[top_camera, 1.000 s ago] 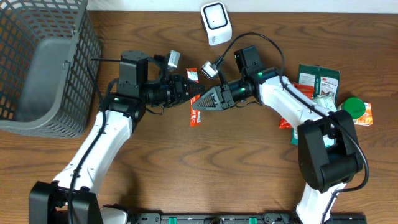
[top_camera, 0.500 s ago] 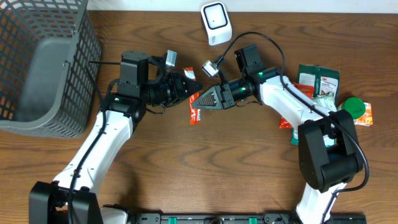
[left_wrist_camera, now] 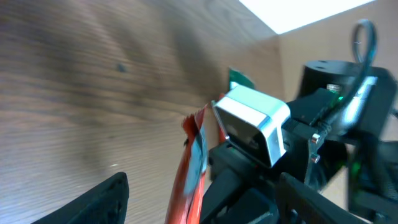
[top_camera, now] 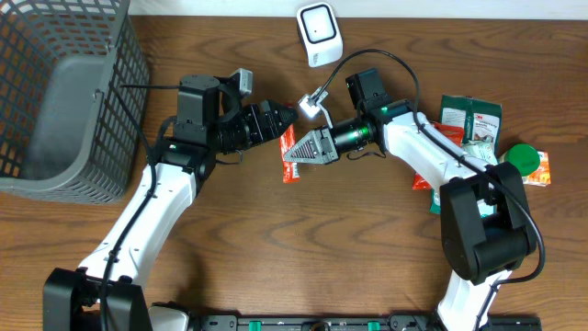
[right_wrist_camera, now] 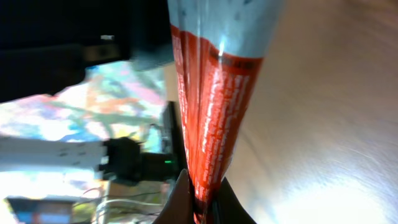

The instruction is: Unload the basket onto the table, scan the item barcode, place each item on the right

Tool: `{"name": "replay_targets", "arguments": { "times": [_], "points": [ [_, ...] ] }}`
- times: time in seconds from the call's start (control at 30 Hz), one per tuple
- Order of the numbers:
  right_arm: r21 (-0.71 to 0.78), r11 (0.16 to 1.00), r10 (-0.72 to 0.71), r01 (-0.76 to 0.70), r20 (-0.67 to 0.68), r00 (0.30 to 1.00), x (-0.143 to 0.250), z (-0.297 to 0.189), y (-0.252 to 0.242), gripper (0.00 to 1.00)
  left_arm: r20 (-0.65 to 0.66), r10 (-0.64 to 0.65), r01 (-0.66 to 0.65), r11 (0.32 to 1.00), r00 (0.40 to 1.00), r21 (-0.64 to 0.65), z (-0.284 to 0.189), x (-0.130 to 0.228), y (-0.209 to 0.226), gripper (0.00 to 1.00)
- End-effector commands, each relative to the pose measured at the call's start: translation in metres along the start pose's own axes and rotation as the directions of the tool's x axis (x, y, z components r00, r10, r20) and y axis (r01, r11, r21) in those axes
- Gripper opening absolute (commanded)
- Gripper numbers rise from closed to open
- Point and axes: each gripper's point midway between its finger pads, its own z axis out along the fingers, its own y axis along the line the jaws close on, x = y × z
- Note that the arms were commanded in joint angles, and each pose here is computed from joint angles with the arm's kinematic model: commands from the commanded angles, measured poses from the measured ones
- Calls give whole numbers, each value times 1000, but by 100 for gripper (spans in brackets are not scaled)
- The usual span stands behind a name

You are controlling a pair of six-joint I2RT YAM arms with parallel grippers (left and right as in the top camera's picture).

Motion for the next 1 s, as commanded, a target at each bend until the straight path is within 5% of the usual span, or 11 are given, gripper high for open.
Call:
{"name": "replay_targets", "arguments": {
  "times": [0.0,0.2,0.33,0.67,0.97],
  "points": [
    [177,984,-25,26,-3,1000,-2,-5,-20,1,52,31,-26,994,998,-109,-1,-11,18,76],
    [468,881,75,-72,11,997,6,-22,-70,1,70,-28,50,942,997,-332,-11,-2,63,76],
    [669,731,140,-138,51,989,13,-47,-105,1,70,-56,84,860,996,-503,-27,10,98,76],
    [889,419,176,-183,118,977,25,-92,-140,1,-40,-12,-14,804,999,-594,-39,30,116,76],
    [999,-50,43,6,-4,999,19,-117,-131,1,-51,-24,-11,798,998,-602,-40,35,120,76]
  ]
}}
